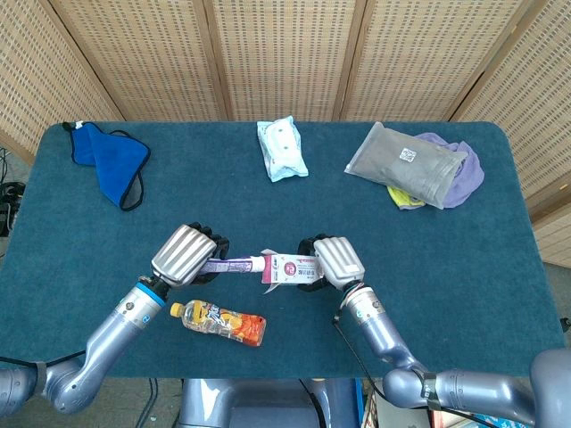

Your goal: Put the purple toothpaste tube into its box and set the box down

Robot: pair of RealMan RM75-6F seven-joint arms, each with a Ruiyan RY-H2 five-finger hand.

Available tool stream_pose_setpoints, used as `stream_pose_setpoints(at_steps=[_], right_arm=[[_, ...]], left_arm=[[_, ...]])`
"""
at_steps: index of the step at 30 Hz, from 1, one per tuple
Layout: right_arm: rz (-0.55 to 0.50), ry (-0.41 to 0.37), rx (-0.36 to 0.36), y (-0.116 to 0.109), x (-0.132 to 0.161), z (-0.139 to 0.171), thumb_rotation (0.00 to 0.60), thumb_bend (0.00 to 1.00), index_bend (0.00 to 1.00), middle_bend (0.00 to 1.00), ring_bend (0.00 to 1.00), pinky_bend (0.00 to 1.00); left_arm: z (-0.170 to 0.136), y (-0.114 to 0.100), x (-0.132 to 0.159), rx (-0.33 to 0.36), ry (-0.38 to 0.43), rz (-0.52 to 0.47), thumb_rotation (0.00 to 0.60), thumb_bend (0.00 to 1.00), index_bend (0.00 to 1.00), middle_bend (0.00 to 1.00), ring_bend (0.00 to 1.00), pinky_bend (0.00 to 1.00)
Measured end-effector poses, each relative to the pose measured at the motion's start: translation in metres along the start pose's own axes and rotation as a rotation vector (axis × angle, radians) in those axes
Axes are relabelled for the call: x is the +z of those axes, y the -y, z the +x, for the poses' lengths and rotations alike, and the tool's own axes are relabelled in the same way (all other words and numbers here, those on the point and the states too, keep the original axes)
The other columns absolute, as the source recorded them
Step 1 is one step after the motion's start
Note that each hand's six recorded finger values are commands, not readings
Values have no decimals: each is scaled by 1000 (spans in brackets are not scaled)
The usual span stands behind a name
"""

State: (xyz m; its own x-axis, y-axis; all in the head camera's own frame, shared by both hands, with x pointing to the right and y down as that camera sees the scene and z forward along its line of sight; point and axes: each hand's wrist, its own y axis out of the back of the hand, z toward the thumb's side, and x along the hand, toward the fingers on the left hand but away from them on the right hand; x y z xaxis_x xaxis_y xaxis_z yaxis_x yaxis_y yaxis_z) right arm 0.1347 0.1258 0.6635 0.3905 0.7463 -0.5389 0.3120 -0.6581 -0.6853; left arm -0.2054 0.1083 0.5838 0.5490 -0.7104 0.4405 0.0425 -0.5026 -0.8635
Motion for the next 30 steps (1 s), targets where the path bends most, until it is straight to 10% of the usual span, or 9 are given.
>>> stream_pose_setpoints(at_steps=[30], right_arm=[[5, 5, 3, 0, 2, 0, 600, 95, 536, 478, 359, 415]], left_arm=[[-7, 5, 3, 82, 47, -92, 600, 349, 755, 622, 499, 485]])
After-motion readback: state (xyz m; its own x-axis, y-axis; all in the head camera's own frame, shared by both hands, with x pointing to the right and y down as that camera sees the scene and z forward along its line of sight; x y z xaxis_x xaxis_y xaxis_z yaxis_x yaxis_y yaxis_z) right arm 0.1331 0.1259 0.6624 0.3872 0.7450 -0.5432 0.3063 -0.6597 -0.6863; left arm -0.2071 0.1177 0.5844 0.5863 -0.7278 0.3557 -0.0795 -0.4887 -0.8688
